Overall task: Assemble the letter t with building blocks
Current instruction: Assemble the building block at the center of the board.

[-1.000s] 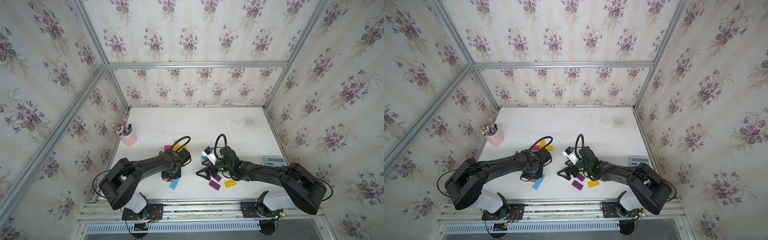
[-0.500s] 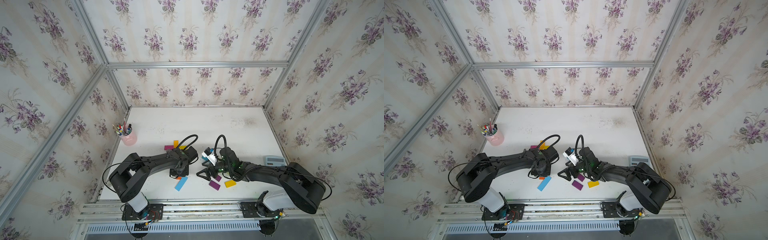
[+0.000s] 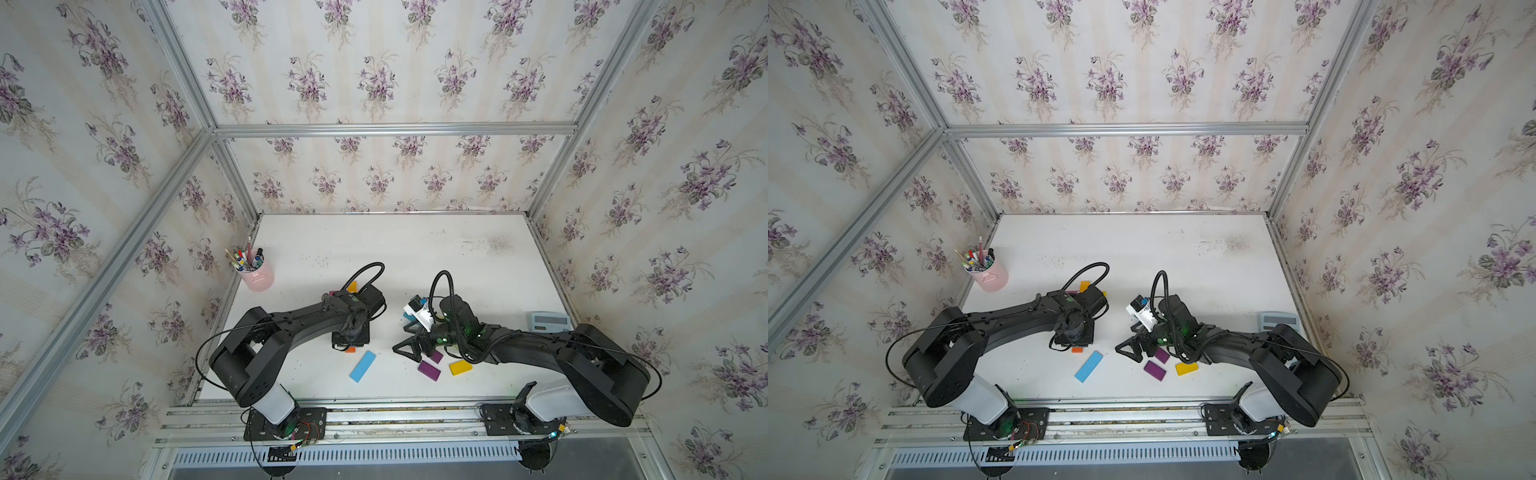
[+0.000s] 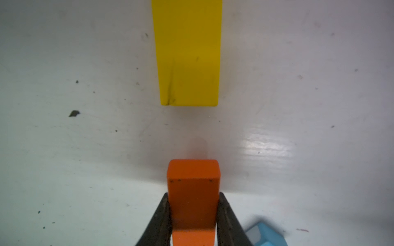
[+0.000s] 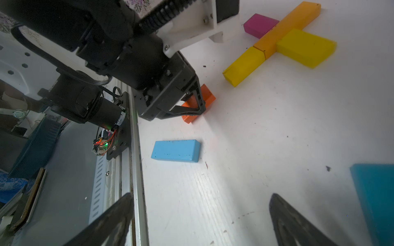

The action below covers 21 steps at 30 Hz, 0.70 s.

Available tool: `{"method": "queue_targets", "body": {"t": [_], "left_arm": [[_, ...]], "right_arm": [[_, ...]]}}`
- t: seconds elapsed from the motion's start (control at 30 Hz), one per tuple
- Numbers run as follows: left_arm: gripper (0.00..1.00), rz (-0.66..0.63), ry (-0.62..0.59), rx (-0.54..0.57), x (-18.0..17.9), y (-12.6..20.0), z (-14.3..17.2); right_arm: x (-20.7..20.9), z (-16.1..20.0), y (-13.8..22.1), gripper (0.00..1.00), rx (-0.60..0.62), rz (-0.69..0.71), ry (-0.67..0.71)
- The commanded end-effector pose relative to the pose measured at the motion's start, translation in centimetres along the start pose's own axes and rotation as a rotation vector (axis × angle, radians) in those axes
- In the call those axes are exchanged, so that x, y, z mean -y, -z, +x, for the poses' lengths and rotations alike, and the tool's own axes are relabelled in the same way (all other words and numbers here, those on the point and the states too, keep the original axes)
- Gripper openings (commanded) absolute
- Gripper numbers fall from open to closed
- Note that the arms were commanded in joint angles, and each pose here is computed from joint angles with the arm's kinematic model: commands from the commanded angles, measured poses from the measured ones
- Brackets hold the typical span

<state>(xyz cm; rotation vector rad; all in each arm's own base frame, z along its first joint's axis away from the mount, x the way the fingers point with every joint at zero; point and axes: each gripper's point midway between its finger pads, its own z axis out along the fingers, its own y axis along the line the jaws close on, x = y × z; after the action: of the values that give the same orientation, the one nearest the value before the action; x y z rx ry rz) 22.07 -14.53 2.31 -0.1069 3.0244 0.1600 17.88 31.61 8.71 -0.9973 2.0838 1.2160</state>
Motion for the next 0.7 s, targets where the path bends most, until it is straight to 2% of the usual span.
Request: {"method": "queue_targets", "body": {"t": [0.0, 0.67], "left_arm": [[0.21, -0.007, -0.014, -0.005, -0.2, -0.2, -0.5], [0.21, 0.028, 0.004, -0.042, 0.1, -0.9, -1.8]], "right_arm": [[-0.3, -0.6, 0.0, 0.98, 0.020, -0.017, 0.029], [-1.3, -1.2, 0.5, 0.99, 0.066, -0.048, 0.067]]}}
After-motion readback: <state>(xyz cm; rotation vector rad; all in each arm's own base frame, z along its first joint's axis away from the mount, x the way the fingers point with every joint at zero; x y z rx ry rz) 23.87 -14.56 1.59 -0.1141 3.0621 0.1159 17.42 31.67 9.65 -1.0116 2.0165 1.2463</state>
